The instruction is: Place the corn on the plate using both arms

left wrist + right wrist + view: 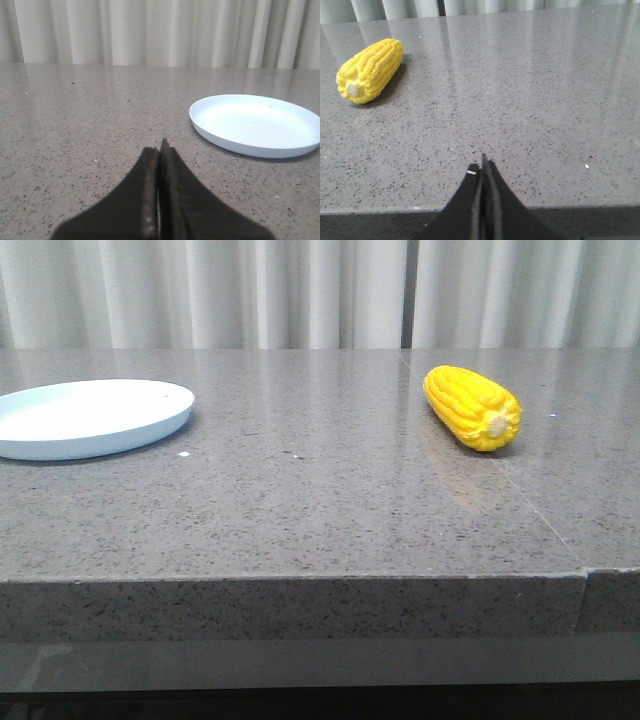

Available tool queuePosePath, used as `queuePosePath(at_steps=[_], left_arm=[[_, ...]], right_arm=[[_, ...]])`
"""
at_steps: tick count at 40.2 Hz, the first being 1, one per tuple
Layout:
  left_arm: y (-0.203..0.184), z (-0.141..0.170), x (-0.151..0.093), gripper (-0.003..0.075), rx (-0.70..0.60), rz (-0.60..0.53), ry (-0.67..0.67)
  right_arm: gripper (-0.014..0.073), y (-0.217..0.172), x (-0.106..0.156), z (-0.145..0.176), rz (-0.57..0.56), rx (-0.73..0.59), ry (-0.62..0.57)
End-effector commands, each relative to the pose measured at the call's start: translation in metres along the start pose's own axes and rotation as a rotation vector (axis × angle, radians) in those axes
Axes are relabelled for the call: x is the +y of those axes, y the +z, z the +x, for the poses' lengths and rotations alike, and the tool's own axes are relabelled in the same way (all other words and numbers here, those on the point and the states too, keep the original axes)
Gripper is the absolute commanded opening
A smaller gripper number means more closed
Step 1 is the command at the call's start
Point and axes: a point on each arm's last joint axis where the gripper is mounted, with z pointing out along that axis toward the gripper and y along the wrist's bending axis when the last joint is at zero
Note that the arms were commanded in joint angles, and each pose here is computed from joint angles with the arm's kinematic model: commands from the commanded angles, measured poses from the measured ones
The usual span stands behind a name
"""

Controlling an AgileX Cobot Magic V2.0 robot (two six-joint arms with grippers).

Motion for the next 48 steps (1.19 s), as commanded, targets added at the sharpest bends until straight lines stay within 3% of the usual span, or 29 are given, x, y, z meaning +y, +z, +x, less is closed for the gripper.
queuePosePath(at_steps=[1,18,23,27,33,40,48], left_arm=[[-0.002,-0.008,0.000,-0.0020,-0.098,0.005,-0.006],[-0.002,-0.008,0.000,-0.0020,-0.103,0.005,-0.006],[-0.003,-0.015,0.000,-0.0020,-0.184,0.003,-0.006],[-0.007,-0.034,0.000,-0.0020,-0.303,0.002,-0.008],[-0.024,-0.088,-0.002,-0.0020,-0.427,0.009,-0.008],[-0.023,-0.144,-0.005,-0.0020,-0.279,0.019,-0.005],[0.016,-0.166,-0.006,-0.0020,-0.124,0.017,-0.005]], right_arm=[[-0.0068,-0.003,0.001,-0.013,-0.008,-0.110,-0.014],[-0.0068,-0.003,0.001,-0.014,-0.009,-0.116,-0.013],[-0.0068,-0.004,0.002,-0.020,-0.016,-0.173,-0.011],[-0.0068,-0.009,0.004,-0.036,-0.026,-0.254,-0.012],[-0.0066,-0.031,0.011,-0.087,-0.039,-0.372,-0.013],[-0.0066,-0.042,0.017,-0.140,-0.033,-0.327,-0.011],[-0.0066,-0.016,0.021,-0.174,-0.016,-0.186,-0.011]])
